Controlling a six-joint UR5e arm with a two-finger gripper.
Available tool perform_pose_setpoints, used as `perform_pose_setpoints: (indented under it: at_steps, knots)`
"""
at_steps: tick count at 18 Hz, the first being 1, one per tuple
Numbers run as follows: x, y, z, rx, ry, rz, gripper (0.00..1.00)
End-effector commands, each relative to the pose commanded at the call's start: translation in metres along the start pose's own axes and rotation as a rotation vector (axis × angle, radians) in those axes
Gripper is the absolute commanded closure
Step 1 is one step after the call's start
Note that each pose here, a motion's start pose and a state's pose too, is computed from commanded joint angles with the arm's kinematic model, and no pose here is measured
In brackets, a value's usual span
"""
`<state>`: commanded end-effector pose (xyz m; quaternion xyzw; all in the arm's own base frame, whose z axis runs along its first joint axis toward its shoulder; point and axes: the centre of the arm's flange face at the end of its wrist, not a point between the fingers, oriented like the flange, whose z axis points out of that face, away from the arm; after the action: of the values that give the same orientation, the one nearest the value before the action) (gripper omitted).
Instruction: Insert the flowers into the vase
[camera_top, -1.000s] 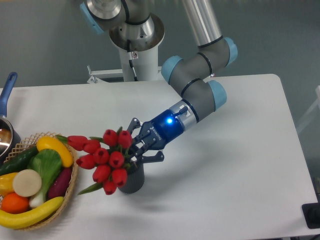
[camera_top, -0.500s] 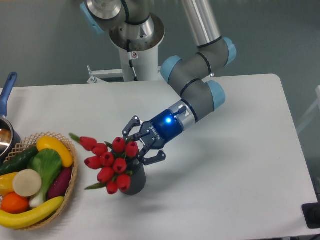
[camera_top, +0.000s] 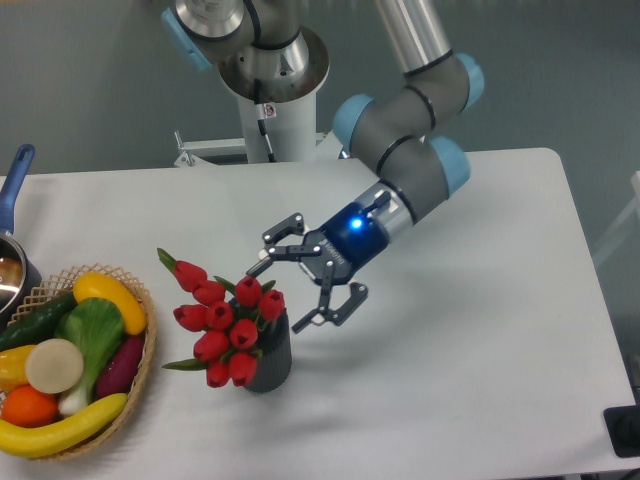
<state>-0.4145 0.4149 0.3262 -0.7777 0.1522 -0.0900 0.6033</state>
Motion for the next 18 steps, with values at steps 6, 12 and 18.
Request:
perform_pose_setpoints:
  at_steps: [6,12,18]
  knots:
    - [-0.023,-0.031,-0.098,-0.058,-0.19,0.073,0.0]
    - [-0.051,-0.063,-0.173,-0.341,-0.372,0.142,0.0]
    - [-0.053,-0.097,-0.225,-0.626,-0.505,0.168,0.0]
